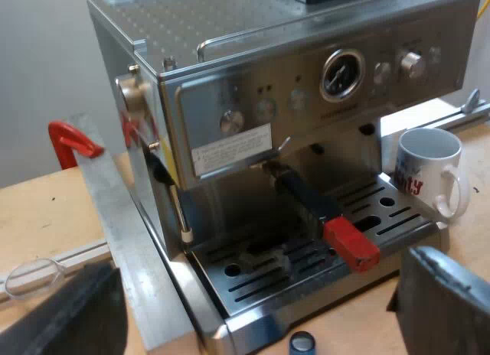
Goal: Put the handle in the coffee machine
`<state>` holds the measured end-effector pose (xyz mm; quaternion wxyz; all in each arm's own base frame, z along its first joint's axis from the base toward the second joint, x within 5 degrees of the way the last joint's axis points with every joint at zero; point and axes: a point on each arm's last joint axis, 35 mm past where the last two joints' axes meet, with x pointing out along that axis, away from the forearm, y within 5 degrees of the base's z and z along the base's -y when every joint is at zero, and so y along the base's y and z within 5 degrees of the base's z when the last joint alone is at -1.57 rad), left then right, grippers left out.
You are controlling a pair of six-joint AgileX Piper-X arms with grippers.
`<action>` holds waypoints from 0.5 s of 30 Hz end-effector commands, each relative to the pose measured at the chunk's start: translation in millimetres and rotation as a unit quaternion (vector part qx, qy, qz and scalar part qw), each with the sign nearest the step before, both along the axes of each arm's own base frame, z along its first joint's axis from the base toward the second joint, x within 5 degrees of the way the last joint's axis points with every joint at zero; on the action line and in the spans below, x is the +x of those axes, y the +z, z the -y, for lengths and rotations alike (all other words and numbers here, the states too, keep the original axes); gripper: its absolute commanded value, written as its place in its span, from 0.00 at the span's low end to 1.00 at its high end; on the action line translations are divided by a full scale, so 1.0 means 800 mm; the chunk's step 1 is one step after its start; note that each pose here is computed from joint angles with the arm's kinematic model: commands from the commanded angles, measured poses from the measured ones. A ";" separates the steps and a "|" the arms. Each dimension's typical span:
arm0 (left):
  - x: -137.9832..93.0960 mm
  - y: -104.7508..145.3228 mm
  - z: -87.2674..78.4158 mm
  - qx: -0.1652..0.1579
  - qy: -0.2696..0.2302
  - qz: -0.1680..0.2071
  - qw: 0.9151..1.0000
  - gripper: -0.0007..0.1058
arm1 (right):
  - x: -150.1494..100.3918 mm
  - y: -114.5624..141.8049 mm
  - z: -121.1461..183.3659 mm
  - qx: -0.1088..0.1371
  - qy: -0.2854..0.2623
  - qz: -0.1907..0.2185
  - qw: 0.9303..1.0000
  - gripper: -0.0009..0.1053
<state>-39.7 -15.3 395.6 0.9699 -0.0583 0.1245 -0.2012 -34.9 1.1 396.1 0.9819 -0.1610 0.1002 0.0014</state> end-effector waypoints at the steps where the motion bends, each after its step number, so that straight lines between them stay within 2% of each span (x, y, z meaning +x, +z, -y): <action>1: -0.007 -0.006 0.000 -0.018 0.013 -0.008 1.000 0.70 | -0.014 -0.014 -0.001 -0.005 0.000 0.016 1.000 0.60; 5: -0.014 -0.014 0.000 -0.015 0.013 -0.031 0.999 0.69 | -0.009 -0.030 -0.001 0.002 0.003 -0.029 1.000 0.60; 6: -0.016 -0.018 0.000 -0.009 0.012 -0.039 0.999 0.70 | -0.010 -0.037 -0.001 0.005 0.007 -0.053 0.999 0.60; 8: -0.018 -0.023 0.000 0.003 0.008 -0.045 0.999 0.70 | -0.006 -0.045 -0.003 0.012 0.025 -0.072 0.997 0.60; 12: -0.023 -0.034 0.000 0.014 0.005 -0.049 0.999 0.70 | 0.000 -0.055 -0.005 0.028 0.057 -0.094 0.994 0.60; 15: -0.015 -0.045 0.000 0.029 -0.001 -0.066 0.997 0.70 | 0.004 -0.061 -0.007 0.033 0.070 -0.104 0.992 0.60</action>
